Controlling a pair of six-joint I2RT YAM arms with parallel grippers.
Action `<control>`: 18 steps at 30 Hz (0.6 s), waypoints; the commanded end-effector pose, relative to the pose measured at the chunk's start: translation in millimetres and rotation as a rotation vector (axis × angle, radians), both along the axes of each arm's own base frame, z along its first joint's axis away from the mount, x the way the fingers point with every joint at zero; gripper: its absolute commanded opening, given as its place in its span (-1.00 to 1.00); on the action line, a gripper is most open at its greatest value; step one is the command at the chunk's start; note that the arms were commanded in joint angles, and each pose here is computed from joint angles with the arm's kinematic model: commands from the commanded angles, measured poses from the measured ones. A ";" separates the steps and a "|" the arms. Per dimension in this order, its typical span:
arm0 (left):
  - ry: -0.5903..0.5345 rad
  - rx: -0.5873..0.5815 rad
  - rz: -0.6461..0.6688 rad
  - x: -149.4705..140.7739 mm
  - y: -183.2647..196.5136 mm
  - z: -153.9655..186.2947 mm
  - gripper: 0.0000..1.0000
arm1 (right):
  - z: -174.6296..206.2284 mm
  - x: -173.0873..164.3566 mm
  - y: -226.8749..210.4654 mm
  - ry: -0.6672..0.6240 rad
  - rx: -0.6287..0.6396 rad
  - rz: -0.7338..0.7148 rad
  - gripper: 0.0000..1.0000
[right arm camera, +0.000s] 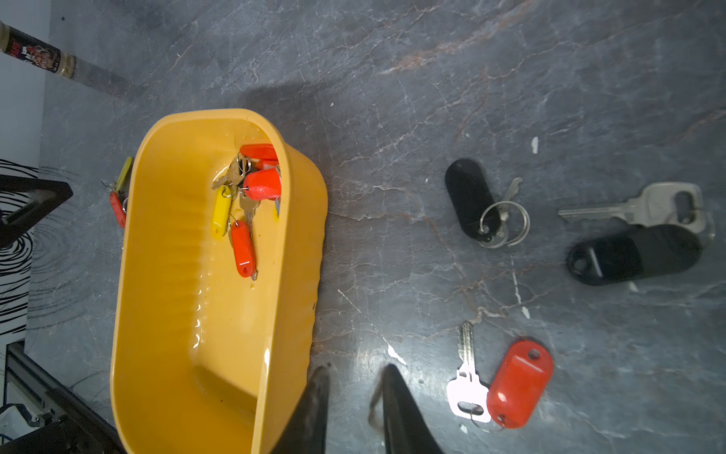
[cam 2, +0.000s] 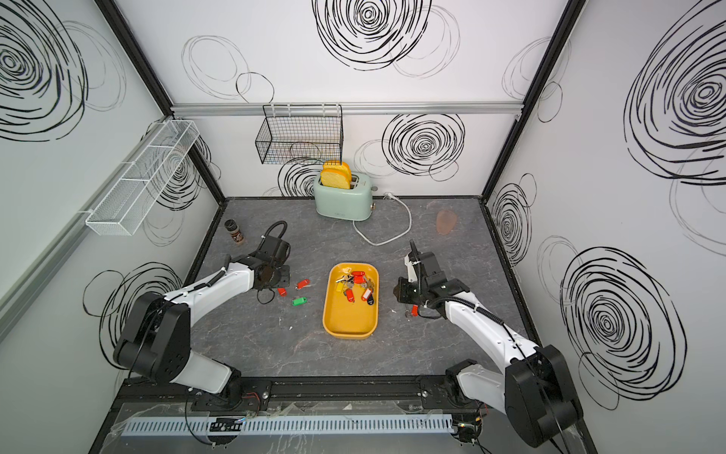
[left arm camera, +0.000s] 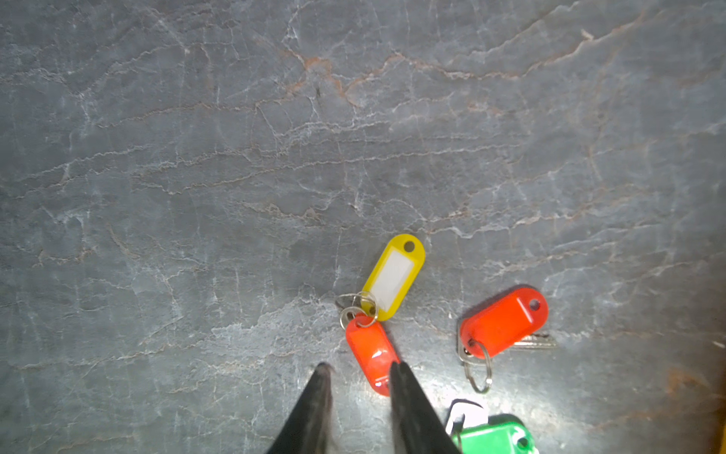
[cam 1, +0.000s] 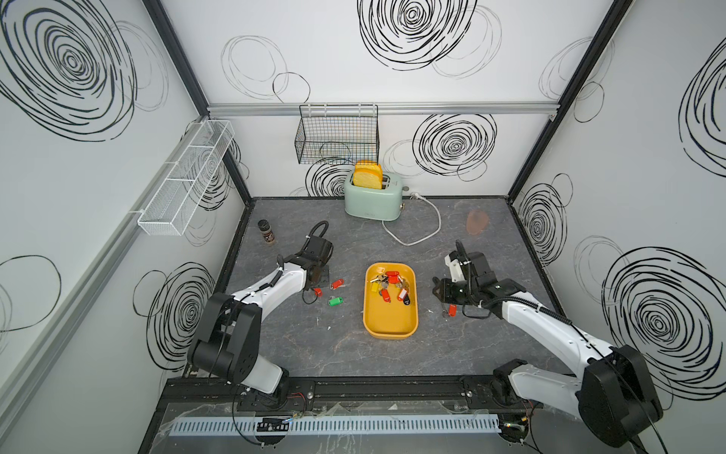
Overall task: Take the keys out of the storage box
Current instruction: Place the key at the center of the board.
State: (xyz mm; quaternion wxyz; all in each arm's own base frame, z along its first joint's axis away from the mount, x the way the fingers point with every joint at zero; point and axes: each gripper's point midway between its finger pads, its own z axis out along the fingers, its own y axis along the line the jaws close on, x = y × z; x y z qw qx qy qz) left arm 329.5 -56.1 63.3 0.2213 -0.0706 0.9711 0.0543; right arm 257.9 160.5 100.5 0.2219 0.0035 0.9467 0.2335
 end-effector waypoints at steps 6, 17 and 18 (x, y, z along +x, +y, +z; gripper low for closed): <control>-0.090 -0.057 -0.008 0.3 -6.4 26.2 -0.18 | 23.3 10.4 20.3 -0.054 0.017 0.057 -0.45; -0.180 -0.300 -0.140 -25.7 -46.8 54.0 0.10 | 34.6 18.4 76.6 -0.102 -0.013 0.226 -0.45; -0.183 -0.312 -0.147 -28.4 -48.3 54.2 0.11 | 34.4 20.2 81.2 -0.105 -0.019 0.240 -0.44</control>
